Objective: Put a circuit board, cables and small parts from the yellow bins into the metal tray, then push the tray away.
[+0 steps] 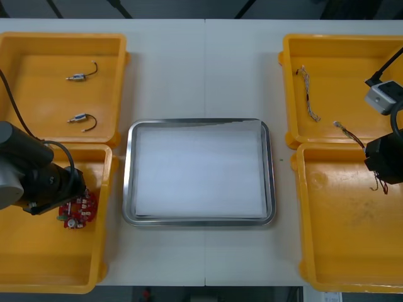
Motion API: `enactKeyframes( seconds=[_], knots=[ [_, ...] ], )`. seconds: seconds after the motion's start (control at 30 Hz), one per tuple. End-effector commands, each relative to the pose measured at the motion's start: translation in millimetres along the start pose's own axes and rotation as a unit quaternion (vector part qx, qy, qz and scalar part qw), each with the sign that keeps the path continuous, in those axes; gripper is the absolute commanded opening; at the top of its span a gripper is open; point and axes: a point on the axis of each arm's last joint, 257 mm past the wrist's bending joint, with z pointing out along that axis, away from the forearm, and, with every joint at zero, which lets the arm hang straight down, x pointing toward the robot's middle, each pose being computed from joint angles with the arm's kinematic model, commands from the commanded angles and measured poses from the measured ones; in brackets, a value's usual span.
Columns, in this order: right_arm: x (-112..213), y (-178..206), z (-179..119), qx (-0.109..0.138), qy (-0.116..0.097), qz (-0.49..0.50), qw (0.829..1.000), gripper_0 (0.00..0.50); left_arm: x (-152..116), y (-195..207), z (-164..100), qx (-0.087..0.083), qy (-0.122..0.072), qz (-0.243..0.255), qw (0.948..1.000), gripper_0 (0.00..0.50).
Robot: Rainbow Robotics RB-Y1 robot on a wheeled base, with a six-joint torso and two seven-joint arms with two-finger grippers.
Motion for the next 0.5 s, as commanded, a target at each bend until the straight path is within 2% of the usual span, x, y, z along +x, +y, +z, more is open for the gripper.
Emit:
enactKeyframes(
  seconds=[0.03, 0.23, 0.4, 0.5],
  knots=[
    [-8, -2, -15, 0.019, -0.011, -0.039, 0.999, 0.0, -40, 13, -34, -0.027, -0.023, 0.058, 0.9977, 0.0],
    [-7, -2, -15, 0.018, -0.011, -0.04, 0.999, 0.0, -62, 21, -62, -0.044, -0.021, 0.08, 0.9957, 0.0],
    [-9, -4, -15, 0.022, -0.013, -0.039, 0.999, 0.0, -80, 17, -90, -0.045, -0.025, 0.081, 0.9954, 0.0],
    [-8, -4, -14, 0.021, -0.011, -0.038, 0.999, 0.0, -86, 11, -104, -0.037, -0.026, 0.075, 0.9962, 0.0]
  ],
)
